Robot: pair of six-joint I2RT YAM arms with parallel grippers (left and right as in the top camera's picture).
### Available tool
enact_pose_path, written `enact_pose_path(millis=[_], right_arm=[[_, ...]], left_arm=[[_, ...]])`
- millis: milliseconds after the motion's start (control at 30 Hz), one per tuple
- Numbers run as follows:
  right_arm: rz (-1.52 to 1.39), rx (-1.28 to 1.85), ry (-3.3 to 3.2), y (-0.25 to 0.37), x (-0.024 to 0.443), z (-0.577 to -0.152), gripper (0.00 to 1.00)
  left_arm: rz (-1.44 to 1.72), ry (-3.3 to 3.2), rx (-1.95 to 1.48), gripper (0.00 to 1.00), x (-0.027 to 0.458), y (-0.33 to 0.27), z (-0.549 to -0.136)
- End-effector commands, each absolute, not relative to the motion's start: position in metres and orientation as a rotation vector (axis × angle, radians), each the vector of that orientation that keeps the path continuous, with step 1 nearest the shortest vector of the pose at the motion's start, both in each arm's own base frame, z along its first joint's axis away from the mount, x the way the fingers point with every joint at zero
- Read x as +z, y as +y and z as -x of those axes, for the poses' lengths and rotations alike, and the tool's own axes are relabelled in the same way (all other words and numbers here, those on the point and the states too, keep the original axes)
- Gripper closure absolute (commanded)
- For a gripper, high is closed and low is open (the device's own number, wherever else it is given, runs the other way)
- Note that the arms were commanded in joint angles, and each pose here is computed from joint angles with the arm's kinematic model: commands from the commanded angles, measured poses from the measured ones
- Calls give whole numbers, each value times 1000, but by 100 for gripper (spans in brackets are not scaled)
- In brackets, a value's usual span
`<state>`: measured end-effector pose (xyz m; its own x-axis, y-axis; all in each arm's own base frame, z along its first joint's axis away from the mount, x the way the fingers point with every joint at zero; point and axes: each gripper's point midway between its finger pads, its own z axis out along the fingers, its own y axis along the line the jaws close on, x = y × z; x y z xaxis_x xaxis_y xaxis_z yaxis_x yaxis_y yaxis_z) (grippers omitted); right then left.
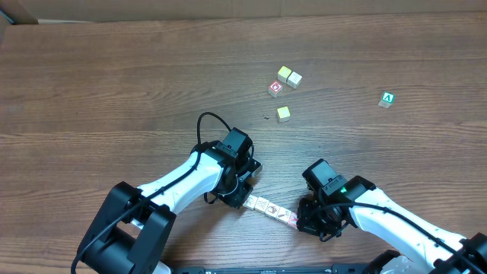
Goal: Flip 5 blocks
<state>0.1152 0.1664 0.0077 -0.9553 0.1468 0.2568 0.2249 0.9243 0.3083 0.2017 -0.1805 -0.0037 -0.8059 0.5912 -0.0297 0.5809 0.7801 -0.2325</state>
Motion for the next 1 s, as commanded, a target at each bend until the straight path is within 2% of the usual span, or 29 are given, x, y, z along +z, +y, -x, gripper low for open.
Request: enact_pose_path(millis=[0, 333, 633, 967], right_arm=[[292, -496, -2839, 169, 6, -111, 96], [290, -504, -2833, 171, 7, -110, 96], [293, -525, -2812, 173, 8, -108, 96], [524, -516, -2723, 178, 11, -105, 96]], left_arm=[[1012, -2886, 320, 96, -14, -176, -198], [1013, -2831, 220, 96, -45, -166, -197], [1059, -2834, 205, 96, -46, -165, -201], [1083, -2834, 211, 96, -46, -167, -203]])
